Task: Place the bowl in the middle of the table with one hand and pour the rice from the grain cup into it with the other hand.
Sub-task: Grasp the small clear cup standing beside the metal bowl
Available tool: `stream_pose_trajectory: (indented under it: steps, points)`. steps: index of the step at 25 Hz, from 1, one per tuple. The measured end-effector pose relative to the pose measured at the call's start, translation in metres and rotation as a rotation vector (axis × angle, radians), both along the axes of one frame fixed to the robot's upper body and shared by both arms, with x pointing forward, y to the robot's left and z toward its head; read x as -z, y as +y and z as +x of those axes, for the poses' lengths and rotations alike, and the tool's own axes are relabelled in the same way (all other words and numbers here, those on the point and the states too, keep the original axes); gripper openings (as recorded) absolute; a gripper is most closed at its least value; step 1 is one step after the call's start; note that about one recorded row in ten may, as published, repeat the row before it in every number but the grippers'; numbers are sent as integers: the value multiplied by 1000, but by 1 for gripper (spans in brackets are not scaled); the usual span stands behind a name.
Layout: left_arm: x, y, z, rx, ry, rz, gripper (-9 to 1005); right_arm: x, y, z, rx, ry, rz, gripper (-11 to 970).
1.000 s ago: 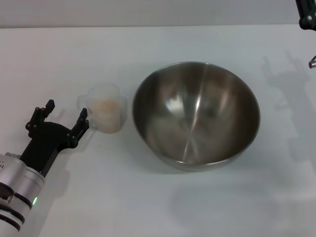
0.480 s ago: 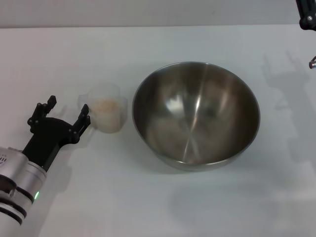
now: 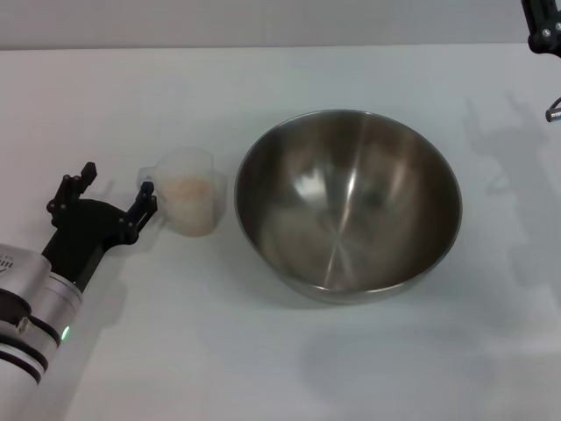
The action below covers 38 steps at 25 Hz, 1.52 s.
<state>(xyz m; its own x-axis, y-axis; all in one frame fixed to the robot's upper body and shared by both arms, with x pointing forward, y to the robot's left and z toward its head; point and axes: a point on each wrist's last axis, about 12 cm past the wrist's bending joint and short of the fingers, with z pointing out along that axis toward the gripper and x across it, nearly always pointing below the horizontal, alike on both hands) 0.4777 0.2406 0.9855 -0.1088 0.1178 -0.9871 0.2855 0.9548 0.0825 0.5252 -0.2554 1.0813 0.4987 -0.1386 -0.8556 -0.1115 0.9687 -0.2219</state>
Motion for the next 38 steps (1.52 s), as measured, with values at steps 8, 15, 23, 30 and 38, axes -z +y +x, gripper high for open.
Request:
stream_pose_trajectory:
  steps: [8,15,23,30,38]
  points:
    - [-1,0,1,-7,-5,-7,789,0,0,1,-1,2,-2,598]
    - [-2,-1,1,-10,-9,-24,782,1,1,4,-4,19,-9,598]
    - [-3,-3,0,-9,-12,-33,554,0,2,7,-7,25,-11,597]
    - [-6,-7,5,9,-23,-34,198,0,2,9,-8,31,-14,597]
    - [-8,-9,10,18,-30,-27,64,-4,4,14,-11,23,-13,597]
